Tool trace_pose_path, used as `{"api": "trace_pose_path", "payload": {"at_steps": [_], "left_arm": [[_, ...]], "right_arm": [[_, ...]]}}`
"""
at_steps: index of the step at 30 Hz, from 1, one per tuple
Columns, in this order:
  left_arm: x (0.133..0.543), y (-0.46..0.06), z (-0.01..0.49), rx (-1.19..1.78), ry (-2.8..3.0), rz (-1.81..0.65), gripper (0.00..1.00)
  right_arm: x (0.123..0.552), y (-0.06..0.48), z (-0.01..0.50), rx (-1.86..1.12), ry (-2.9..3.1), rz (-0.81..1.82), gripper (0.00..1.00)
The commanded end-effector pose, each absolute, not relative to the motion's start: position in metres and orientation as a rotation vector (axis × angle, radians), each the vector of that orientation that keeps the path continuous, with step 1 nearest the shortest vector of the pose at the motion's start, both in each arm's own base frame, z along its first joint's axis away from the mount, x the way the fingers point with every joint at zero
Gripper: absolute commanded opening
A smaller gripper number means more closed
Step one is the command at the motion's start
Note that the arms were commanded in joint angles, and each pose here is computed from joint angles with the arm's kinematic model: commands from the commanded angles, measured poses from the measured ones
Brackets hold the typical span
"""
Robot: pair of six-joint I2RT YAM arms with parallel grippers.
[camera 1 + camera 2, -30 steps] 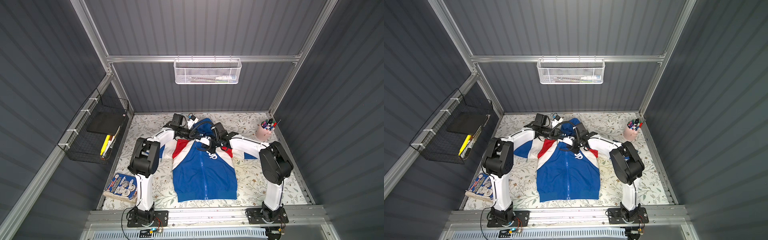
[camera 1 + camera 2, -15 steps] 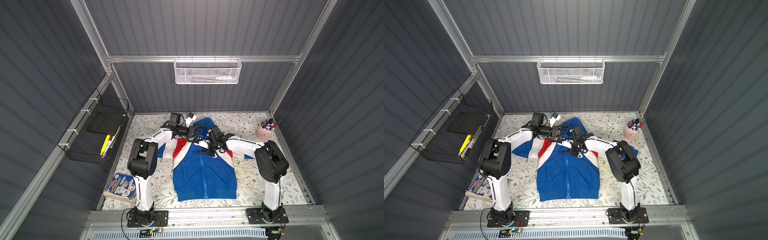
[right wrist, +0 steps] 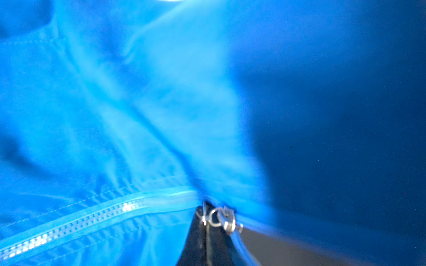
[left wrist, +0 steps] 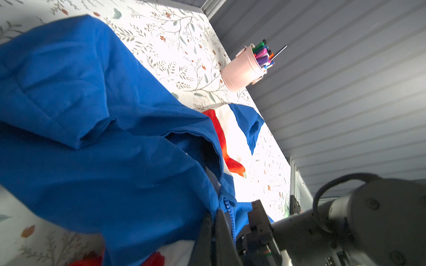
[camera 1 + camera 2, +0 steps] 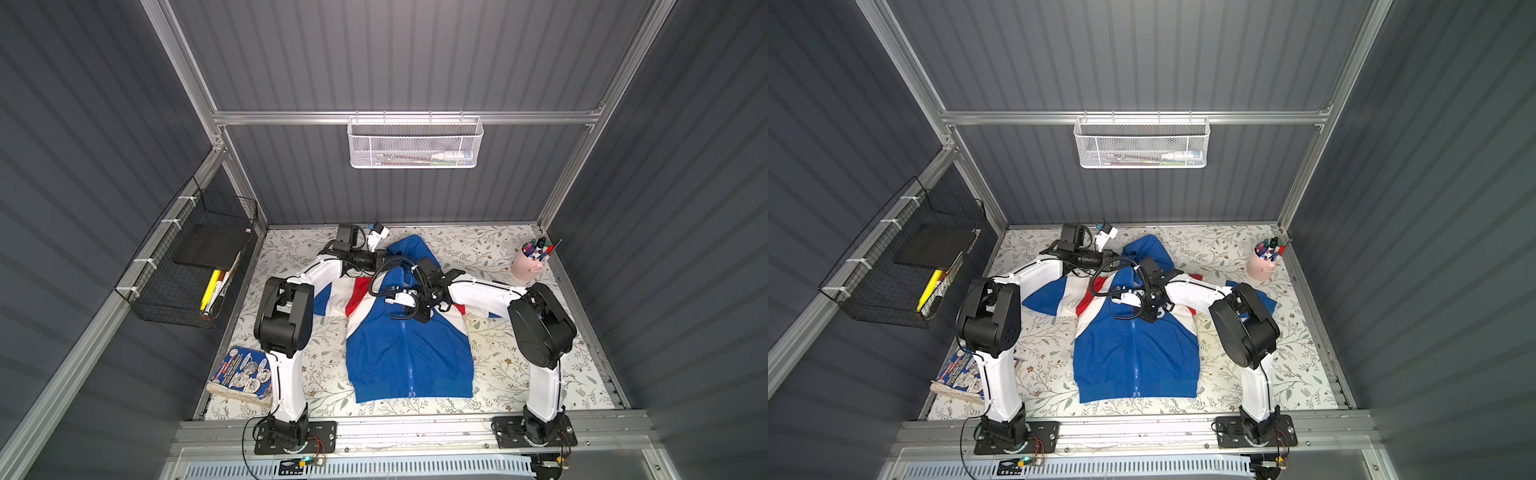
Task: Unzip the jacket
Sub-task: Unzip the zipper on the jacket.
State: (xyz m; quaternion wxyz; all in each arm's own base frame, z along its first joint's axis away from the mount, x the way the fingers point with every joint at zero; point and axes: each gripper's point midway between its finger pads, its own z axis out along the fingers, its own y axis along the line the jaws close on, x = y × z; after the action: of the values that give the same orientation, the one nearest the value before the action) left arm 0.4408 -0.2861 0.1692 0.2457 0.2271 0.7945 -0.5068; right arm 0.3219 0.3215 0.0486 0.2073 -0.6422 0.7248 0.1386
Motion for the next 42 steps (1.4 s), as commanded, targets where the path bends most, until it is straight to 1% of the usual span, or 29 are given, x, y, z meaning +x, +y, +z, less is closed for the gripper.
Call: {"api": "trace_pose_path", "payload": {"at_steps": [1, 22, 29, 30, 42], "left_arm": [[0.463, -0.283, 0.194, 0.622, 2.076, -1.342, 0.00], [0.484, -0.279, 0.179, 0.561, 2.111, -1.320, 0.00], [0.489, -0.277, 0.181, 0.548, 2.106, -1.313, 0.00], [0.490, -0.277, 0.182, 0.546, 2.104, -1.311, 0.00], [0.519, -0.266, 0.184, 0.485, 2.106, -1.237, 0.00]], "right_arm": [[0.292, 0.319, 0.045, -1.883, 2.043, 0.466, 0.00], [0.250, 0.314, 0.040, -1.923, 2.115, 0.507, 0.00], [0.233, 0.314, 0.032, -1.988, 2.123, 0.496, 0.00], [0.235, 0.310, 0.029, -1.997, 2.132, 0.439, 0.00], [0.207, 0.305, 0.032, -2.076, 2.141, 0.461, 0.00]]}}
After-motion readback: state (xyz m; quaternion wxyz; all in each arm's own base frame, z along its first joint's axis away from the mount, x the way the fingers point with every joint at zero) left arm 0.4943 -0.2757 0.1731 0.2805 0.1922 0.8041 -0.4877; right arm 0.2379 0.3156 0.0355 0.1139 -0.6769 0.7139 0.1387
